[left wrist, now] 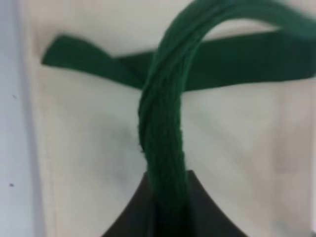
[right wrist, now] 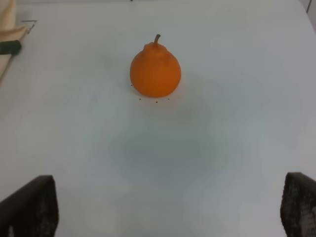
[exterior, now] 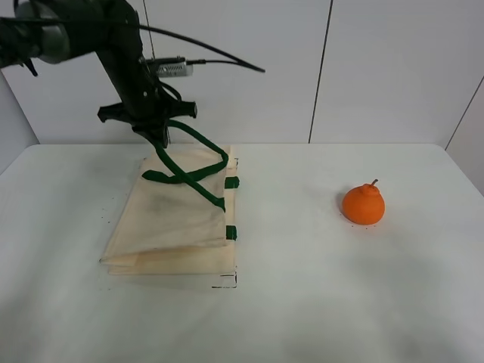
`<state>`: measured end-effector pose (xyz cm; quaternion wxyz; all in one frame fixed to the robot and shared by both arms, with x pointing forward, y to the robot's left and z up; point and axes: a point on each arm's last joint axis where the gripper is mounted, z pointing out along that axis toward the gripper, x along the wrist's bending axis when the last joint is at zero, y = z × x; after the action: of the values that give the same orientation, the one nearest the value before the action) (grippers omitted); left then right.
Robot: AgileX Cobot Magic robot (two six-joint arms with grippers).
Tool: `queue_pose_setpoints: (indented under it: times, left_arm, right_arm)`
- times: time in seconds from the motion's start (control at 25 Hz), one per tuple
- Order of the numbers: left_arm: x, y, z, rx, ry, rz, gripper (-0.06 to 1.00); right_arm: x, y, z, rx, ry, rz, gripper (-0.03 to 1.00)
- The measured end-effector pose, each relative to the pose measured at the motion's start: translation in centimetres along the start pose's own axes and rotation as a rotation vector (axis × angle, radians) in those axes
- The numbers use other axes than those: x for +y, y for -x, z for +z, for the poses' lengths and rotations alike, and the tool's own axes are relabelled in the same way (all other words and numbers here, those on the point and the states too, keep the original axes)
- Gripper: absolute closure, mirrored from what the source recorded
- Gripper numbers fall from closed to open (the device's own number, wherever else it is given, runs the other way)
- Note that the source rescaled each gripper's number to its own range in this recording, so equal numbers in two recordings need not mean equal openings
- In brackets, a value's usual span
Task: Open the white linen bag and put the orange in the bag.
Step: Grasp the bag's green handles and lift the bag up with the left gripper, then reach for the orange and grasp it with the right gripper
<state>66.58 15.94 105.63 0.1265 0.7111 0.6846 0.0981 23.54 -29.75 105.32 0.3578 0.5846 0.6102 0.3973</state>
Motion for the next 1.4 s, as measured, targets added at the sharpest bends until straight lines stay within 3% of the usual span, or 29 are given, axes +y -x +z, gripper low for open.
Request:
queue_pose_setpoints:
  times: [0.28,0.4,0.64,0.8,1.0,1.2,1.4]
  left_arm:
    - [1.6,0.0,-8.1,-0.056,0.183,0.046,0.94]
    - [1.9,0.1,-10.5,-0.081,0.253,0.063,0.94]
    - [1.6,0.0,-12.5,-0.111,0.296,0.067,0.94]
    - [1.5,0.1,-12.8,-0.123,0.300,0.067,0.94]
    - [1.5,0.1,-12.9,-0.125,0.301,0.067,0.94]
    - [1.5,0.1,-12.9,-0.126,0.301,0.066,0.94]
    - [1.5,0.1,-12.9,-0.126,0.301,0.067,0.94]
  right_arm:
    - [0.0,0.0,0.1,0.000,-0.005,0.000,-0.03]
    - [0.5,0.0,1.1,-0.006,-0.077,-0.001,-0.03]
    - [5.5,-0.1,5.5,-0.005,-0.203,0.006,-0.03]
    - [9.8,-0.1,11.4,-0.008,-0.327,0.012,-0.03]
    - [13.2,-0.1,22.1,-0.008,-0.551,0.001,-0.03]
    - [14.7,0.0,32.2,0.004,-0.722,-0.022,-0.03]
    - [13.4,0.0,40.2,0.026,-0.884,-0.024,-0.03]
